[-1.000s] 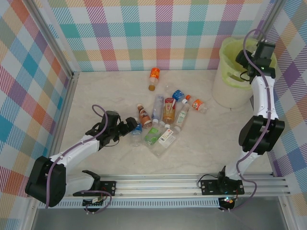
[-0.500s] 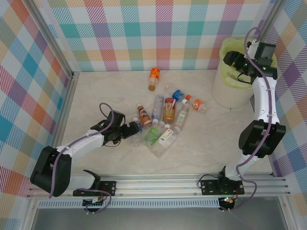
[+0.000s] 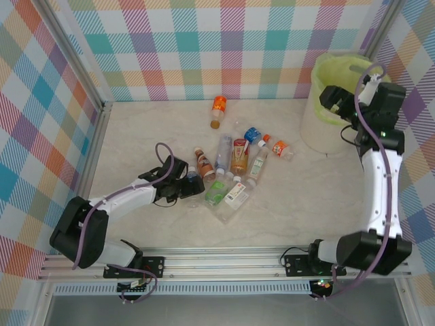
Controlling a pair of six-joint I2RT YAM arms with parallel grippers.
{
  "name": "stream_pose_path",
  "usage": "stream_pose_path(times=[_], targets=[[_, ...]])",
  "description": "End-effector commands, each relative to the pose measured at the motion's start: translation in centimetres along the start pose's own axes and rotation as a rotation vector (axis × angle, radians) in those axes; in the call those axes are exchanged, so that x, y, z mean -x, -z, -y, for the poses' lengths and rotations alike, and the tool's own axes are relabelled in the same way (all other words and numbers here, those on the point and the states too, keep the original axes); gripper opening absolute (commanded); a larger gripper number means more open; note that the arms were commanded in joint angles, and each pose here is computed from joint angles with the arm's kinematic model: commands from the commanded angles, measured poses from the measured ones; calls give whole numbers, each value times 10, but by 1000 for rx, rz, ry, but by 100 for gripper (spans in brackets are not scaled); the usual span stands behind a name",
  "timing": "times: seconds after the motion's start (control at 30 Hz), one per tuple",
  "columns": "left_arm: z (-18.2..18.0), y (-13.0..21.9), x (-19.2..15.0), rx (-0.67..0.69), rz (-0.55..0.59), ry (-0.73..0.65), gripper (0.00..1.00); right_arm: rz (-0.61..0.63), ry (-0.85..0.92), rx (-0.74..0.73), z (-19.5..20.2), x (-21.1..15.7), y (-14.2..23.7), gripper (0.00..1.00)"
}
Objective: Put the plastic bottles in the bin
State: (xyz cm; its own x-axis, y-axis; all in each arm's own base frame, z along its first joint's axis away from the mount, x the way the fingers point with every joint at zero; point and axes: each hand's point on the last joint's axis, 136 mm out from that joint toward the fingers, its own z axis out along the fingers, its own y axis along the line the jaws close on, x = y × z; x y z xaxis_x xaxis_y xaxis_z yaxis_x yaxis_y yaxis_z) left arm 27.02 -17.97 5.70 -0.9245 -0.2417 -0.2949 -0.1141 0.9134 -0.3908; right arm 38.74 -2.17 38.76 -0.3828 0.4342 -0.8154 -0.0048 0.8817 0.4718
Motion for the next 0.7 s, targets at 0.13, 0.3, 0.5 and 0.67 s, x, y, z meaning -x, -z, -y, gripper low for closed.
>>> stream_pose_path(times=[0.13, 0.3, 0.5, 0.67], targets=[[-9, -11, -14, 121, -38, -79, 82, -62, -34, 242, -42, -45, 26, 100], [-17, -22, -22, 162, -53, -105, 69, -119, -19, 318, -59, -72, 31, 100], [-13, -18, -17, 130, -16, -150, 49, -181, -44, 373, -73, -98, 21, 100], [-5, 5, -6, 99, 46, -226, 46, -230, -45, 393, -89, -116, 8, 100]])
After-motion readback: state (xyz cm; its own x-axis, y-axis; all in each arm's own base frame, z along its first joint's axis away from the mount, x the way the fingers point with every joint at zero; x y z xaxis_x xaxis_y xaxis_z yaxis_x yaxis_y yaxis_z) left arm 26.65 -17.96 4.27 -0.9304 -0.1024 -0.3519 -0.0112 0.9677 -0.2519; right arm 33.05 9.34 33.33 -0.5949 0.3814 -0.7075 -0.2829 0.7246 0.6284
